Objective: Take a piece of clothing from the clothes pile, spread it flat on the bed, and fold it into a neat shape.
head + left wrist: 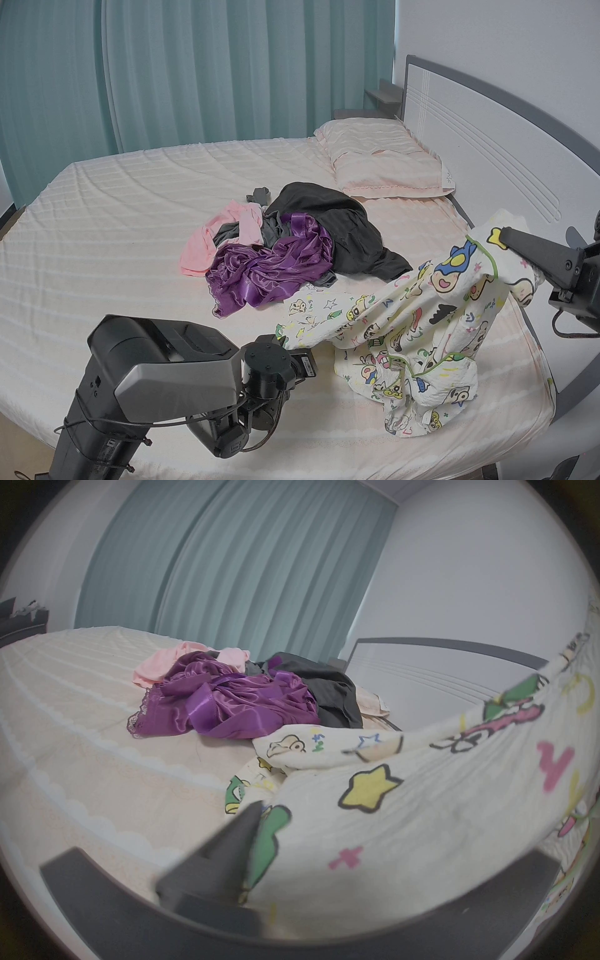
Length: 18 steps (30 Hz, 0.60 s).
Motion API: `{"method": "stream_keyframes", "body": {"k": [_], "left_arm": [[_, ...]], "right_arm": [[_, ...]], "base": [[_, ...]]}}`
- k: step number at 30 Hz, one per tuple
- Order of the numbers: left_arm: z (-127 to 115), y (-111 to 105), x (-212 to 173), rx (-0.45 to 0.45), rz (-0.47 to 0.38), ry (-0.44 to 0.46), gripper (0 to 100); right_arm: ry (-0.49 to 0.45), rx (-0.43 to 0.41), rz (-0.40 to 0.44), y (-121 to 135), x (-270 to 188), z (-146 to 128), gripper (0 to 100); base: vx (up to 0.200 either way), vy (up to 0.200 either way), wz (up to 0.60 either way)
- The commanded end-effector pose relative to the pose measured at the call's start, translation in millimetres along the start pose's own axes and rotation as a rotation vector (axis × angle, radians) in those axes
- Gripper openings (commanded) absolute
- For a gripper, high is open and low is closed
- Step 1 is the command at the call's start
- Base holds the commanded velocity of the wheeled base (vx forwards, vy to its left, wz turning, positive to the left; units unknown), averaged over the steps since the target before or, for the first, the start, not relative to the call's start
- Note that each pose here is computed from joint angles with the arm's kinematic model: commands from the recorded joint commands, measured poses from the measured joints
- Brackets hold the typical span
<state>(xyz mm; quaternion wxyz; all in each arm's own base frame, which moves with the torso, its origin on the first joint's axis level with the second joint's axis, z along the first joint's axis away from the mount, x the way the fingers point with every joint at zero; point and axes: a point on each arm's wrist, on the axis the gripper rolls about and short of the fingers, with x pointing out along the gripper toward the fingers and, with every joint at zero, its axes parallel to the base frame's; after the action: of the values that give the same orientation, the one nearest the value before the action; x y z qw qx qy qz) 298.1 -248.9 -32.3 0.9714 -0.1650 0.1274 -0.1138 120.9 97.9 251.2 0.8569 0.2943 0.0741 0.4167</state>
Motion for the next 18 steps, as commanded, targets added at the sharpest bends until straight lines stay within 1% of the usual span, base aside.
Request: {"method": "stream_keyframes", "body": {"k": [1, 3, 5, 6, 7, 8, 9, 11, 12, 13, 14, 15, 18], "left_arm": [[-11, 6, 4, -0.006, 0.018, 0.003, 0], [-4, 10, -2, -0.011, 0.034, -0.013, 0], [-1, 14, -13, -0.001, 0.083, -0.031, 0], [-1, 14, -13, -0.001, 0.083, -0.031, 0], [6, 16, -26, 0.0, 0.139, -0.042, 0], [7, 16, -27, 0.0, 0.142, -0.044, 0], [24, 15, -34, -0.018, 0.145, -0.075, 0], [45, 15, -42, -0.045, 0.143, -0.114, 0], [49, 16, -43, -0.048, 0.145, -0.121, 0], [70, 19, -51, -0.071, 0.148, -0.162, 0], [75, 19, -54, -0.075, 0.146, -0.172, 0], [90, 19, -62, -0.088, 0.142, -0.204, 0], [113, 18, -80, -0.068, 0.147, -0.254, 0]], "right_arm": [[0.007, 0.003, -0.031, -8, 1, 0, 0], [0.006, 0.004, -0.05, -12, 0, -1, 0], [0.009, 0.005, -0.074, -17, -1, -3, 0], [0.009, 0.005, -0.074, -17, -1, -3, 0], [0.014, 0.008, -0.101, -22, -2, -5, 0], [0.016, 0.009, -0.103, -23, -1, -5, 0], [0.022, 0.013, -0.128, -28, 1, -6, 0], [0.028, 0.019, -0.157, -35, 5, -6, 0], [0.029, 0.019, -0.161, -36, 6, -7, 0], [0.037, 0.026, -0.19, -43, 11, -7, 0], [0.036, 0.027, -0.196, -45, 12, -7, 0], [0.041, 0.028, -0.217, -50, 17, -7, 0], [0.047, 0.025, -0.248, -58, 21, -8, 0]], "base": [[0.0, 0.0, 0.0], [0.0, 0.0, 0.0], [0.0, 0.0, 0.0], [0.0, 0.0, 0.0], [0.0, 0.0, 0.0], [0.0, 0.0, 0.0], [0.0, 0.0, 0.0], [0.0, 0.0, 0.0], [0.0, 0.0, 0.0], [0.0, 0.0, 0.0], [0.0, 0.0, 0.0], [0.0, 0.0, 0.0], [0.0, 0.0, 0.0]]}}
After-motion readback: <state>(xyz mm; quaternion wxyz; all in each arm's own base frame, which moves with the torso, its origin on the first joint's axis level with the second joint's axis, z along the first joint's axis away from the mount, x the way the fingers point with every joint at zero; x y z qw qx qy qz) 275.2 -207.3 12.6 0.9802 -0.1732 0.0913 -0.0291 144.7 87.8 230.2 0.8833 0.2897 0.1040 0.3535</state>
